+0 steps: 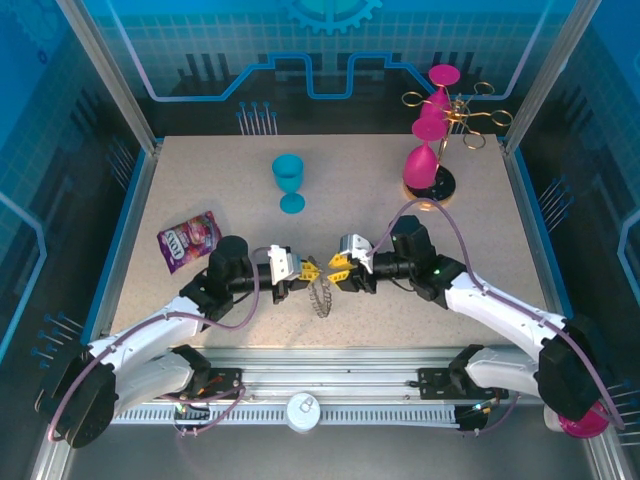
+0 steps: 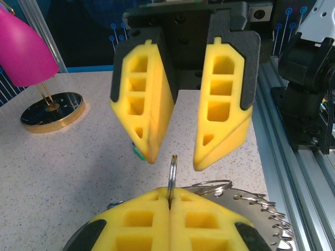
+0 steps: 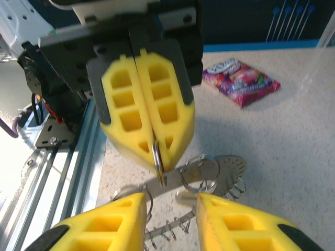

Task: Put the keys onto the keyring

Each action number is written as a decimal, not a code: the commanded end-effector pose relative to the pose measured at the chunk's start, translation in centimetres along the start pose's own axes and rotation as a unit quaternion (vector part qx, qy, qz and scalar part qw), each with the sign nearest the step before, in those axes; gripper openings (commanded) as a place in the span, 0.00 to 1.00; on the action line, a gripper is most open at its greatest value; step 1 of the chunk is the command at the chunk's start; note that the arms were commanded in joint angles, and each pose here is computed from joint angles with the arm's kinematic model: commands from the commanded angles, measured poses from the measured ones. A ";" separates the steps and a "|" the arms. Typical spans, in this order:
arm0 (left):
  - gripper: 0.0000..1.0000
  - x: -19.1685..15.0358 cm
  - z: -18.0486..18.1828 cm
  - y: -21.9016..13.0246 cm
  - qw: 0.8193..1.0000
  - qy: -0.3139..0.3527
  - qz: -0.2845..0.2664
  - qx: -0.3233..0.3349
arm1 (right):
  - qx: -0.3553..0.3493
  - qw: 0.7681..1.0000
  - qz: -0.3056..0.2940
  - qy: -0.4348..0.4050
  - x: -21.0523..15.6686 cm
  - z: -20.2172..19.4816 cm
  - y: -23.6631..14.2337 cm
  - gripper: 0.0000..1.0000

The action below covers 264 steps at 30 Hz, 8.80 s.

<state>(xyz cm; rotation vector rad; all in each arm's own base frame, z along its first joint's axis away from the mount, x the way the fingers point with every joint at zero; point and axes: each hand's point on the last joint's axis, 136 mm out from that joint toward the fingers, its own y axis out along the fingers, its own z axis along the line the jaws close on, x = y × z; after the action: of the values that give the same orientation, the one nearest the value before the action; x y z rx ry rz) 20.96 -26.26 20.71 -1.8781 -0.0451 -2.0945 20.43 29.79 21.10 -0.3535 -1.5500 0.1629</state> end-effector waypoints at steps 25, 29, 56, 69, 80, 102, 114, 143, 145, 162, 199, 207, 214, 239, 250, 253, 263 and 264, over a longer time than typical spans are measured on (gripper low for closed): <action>0.28 0.3 0.5 0.1 1.000 -0.003 0.000 0.007 | 0.035 0.997 0.057 -0.030 0.6 0.5 0.2 0.00; 0.26 0.2 0.4 0.2 1.000 -0.005 0.004 0.000 | 0.036 0.986 0.149 -0.060 -0.5 0.7 -0.2 0.00; 0.02 0.3 0.0 0.3 1.000 -0.005 0.003 -0.014 | 0.069 0.966 0.228 -0.097 1.3 1.3 2.1 0.00; 0.00 1.8 -0.5 -0.2 0.999 0.013 -0.041 -0.015 | 0.026 0.998 0.031 -0.042 2.3 -0.2 -0.9 0.27; 0.00 2.9 -0.5 -0.2 0.997 0.002 -0.074 -0.017 | 0.049 0.998 -0.003 -0.027 1.7 0.6 0.1 0.28; 0.19 1.4 0.8 0.1 0.999 -0.008 -0.027 0.016 | 0.039 0.991 0.117 -0.055 1.0 0.5 -0.5 0.00; 0.20 1.0 1.0 0.1 1.000 -0.003 -0.007 0.017 | 0.032 0.952 0.285 -0.108 -0.1 0.4 -0.9 0.00; 0.00 1.8 -0.2 0.0 0.999 -0.001 -0.028 -0.015 | 0.014 0.986 0.151 -0.068 4.6 0.2 0.2 0.19; 0.00 2.0 -0.2 -0.1 0.999 0.001 -0.035 -0.013 | 0.013 0.994 0.099 -0.054 5.0 0.0 -0.6 0.22; 0.00 3.6 -0.9 -0.4 0.996 0.003 -0.080 -0.030 | 0.030 0.999 -0.007 -0.034 2.8 1.1 -0.4 0.28; 0.21 2.5 -0.2 -0.1 0.999 -0.009 -0.040 -0.017 | 0.045 0.953 0.275 -0.116 1.7 1.3 -0.1 0.00; 0.04 2.5 -0.5 -0.1 0.999 -0.004 -0.037 -0.024 | 0.057 0.951 0.278 -0.121 2.6 1.8 0.7 0.00; 0.00 3.0 -0.6 -0.4 0.998 0.009 -0.053 -0.023 | 0.016 0.986 0.148 -0.081 5.3 0.6 -0.8 0.26; 0.00 4.1 -1.1 -0.5 0.995 -0.004 -0.093 -0.039 | 0.011 0.999 -0.013 -0.045 4.5 0.8 -0.3 0.14; 0.23 3.1 0.1 -0.3 0.998 -0.008 -0.063 -0.006 | 0.019 0.996 0.060 -0.056 4.3 0.9 -0.9 0.00; 0.23 2.7 0.2 -0.1 0.999 -0.009 -0.046 -0.006 | 0.027 0.990 0.125 -0.057 3.2 1.1 -1.3 0.00; 0.23 2.4 0.1 0.0 0.999 -0.012 -0.038 -0.009 | 0.051 0.957 0.270 -0.096 1.7 1.5 -1.1 0.00; 0.23 2.4 0.2 0.0 0.999 -0.012 -0.038 -0.009 | 0.051 0.953 0.280 -0.100 1.6 1.5 -1.0 0.00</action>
<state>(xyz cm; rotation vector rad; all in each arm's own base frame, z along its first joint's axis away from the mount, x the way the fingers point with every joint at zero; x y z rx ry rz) 20.74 -26.50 21.94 -1.9734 -0.0989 -2.0869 19.78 30.64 23.59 -0.6460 -1.6063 0.6172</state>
